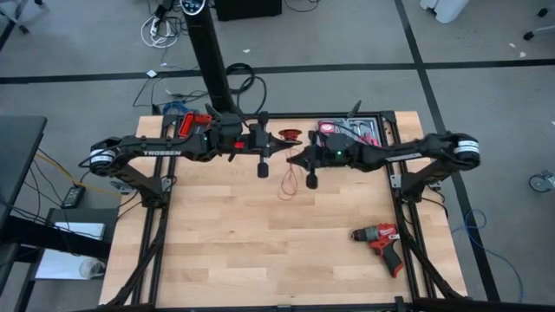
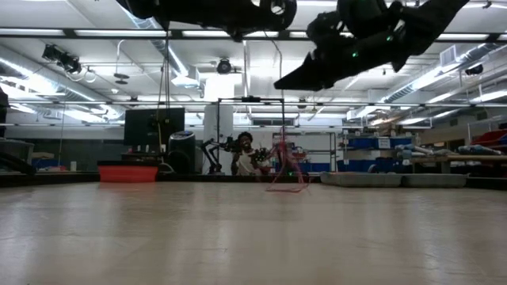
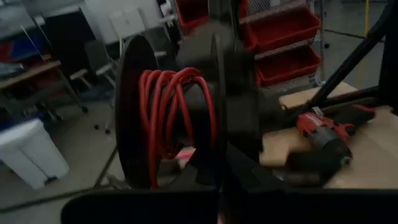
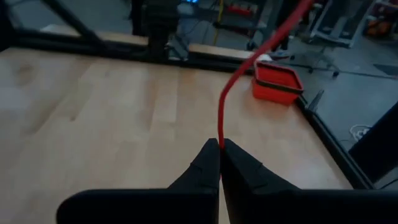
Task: Coil cords
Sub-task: Coil the red wire onto the black spool
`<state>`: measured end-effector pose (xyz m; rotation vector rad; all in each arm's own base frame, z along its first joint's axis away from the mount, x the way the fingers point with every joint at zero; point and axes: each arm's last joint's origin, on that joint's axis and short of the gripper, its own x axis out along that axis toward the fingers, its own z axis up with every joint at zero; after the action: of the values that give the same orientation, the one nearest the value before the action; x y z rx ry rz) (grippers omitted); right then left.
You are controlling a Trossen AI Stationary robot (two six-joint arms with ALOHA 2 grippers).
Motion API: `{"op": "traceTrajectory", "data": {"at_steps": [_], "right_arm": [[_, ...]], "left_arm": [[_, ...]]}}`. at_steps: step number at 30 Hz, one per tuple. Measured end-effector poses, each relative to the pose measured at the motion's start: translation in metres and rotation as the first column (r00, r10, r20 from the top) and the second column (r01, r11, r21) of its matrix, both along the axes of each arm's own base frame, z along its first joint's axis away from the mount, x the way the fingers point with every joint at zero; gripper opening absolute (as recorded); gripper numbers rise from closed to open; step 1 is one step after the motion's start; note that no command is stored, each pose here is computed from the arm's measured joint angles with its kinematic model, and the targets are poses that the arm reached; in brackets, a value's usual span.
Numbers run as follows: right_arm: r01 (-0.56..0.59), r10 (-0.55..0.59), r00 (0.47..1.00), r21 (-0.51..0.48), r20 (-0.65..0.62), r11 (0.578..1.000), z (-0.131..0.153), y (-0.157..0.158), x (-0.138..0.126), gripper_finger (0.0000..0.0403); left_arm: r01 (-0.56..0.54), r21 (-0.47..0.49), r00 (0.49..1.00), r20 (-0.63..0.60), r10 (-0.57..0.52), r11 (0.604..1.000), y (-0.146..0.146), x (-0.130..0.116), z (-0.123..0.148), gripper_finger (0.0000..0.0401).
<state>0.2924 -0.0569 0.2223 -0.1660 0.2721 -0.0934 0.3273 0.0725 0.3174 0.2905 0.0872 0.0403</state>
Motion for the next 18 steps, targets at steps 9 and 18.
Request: {"op": "traceTrajectory", "data": {"at_steps": [9,18], "right_arm": [[-0.024,0.021,0.994,-0.025,-0.107,0.999,0.027,0.023,-0.035,0.0002],[-0.068,0.066,0.996,-0.033,-0.053,0.997,0.05,0.028,-0.05,0.0001]], "left_arm": [[-0.086,-0.079,0.979,-0.193,0.069,0.993,0.001,-0.007,-0.016,0.0001],[-0.187,-0.201,0.946,-0.3,0.121,0.962,0.003,-0.011,-0.026,0.0001]]}}
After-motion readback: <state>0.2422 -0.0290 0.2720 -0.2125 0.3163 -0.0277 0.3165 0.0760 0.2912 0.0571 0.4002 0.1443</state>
